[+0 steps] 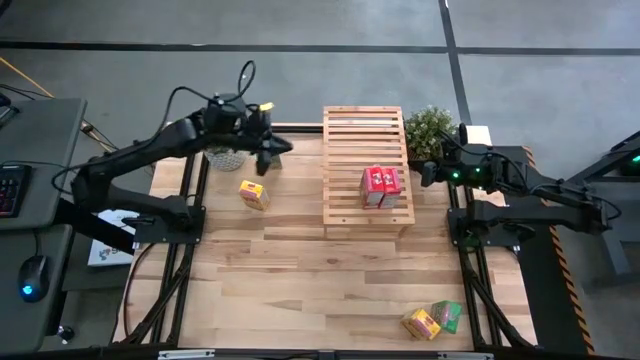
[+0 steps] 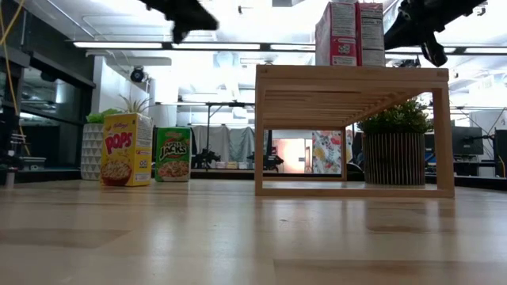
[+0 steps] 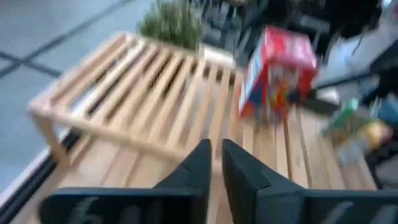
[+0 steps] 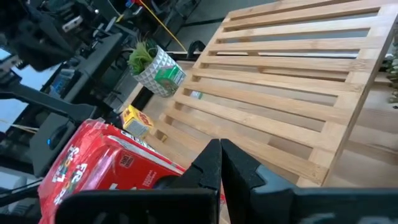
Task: Stack cereal on shelf
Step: Put the top yellow cereal box on the shelf
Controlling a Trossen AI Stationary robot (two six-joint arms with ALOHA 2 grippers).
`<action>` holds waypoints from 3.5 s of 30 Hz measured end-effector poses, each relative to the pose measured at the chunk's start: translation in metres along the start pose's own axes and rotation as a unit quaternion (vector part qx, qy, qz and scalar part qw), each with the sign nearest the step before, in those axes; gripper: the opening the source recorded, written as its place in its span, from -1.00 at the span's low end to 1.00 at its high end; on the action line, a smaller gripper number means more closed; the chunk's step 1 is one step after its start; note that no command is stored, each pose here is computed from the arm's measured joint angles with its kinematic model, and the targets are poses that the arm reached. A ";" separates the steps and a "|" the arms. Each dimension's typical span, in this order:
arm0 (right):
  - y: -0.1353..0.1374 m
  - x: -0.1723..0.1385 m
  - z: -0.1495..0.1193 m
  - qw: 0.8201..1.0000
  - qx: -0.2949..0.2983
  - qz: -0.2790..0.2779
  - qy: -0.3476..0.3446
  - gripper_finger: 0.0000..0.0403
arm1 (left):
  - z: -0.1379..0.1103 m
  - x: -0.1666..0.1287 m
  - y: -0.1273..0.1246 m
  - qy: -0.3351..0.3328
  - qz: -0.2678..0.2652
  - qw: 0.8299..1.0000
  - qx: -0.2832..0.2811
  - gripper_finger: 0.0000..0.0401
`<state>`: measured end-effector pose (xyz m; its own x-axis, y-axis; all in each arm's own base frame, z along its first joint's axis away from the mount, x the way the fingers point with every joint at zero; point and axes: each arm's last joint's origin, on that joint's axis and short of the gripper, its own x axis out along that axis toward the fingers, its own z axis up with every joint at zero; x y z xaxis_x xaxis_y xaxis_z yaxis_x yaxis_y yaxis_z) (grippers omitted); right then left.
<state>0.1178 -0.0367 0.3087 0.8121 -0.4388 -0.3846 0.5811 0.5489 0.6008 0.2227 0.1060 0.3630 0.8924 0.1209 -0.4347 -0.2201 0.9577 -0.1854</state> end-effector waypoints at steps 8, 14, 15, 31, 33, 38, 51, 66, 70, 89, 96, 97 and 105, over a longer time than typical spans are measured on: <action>0.000 0.000 0.000 1.000 0.025 0.001 0.000 -1.00 | -0.032 -0.025 -0.002 0.153 0.003 0.988 0.020 -0.13; 0.000 0.000 0.000 1.000 0.028 -0.001 -0.001 -1.00 | -0.048 -0.019 0.003 0.248 0.016 0.969 0.008 0.40; 0.000 0.000 0.000 1.000 0.028 -0.001 -0.001 -1.00 | -0.050 -0.016 0.004 0.262 0.016 0.965 0.006 0.46; -0.001 0.000 -0.001 1.000 0.010 -0.006 0.002 -1.00 | -0.081 0.026 0.003 0.454 -0.005 0.871 0.189 0.62; -0.001 0.000 -0.001 1.000 0.004 -0.008 0.004 -1.00 | -0.082 0.029 0.002 0.460 -0.008 0.867 0.191 0.62; -0.002 0.000 -0.002 1.000 -0.004 -0.011 0.007 -1.00 | -0.096 0.033 0.003 0.483 -0.017 0.853 0.195 0.62; -0.003 0.000 -0.002 1.000 -0.005 -0.015 0.010 -1.00 | -0.135 0.048 0.006 0.493 -0.020 0.838 0.232 0.61; -0.003 0.000 -0.002 1.000 -0.005 -0.014 0.010 -1.00 | -0.148 0.059 0.009 0.459 -0.019 0.850 0.257 0.61; -0.003 0.000 -0.002 1.000 -0.005 -0.014 0.010 -1.00 | -0.156 0.057 0.010 0.471 -0.027 0.842 0.263 0.60; -0.003 0.000 -0.002 1.000 -0.005 -0.014 0.010 -1.00 | -0.162 0.060 0.011 0.463 -0.026 0.845 0.265 0.03; -0.003 0.000 -0.002 1.000 -0.005 -0.014 0.010 -1.00 | -0.161 0.060 0.011 0.464 -0.025 0.845 0.263 -0.23; -0.003 0.000 -0.002 1.000 -0.005 -0.014 0.010 -1.00 | -0.159 0.060 0.011 0.463 -0.023 0.847 0.262 -0.25; -0.003 0.000 -0.002 1.000 -0.005 -0.014 0.010 -1.00 | -0.105 0.050 0.006 0.447 0.021 0.849 0.282 -0.24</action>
<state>0.1164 -0.0365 0.3056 0.7960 -0.4403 -0.4155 0.6046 0.5441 0.5817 0.2245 0.0901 0.2482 0.1772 0.1530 -0.9722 0.2049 0.9605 0.1885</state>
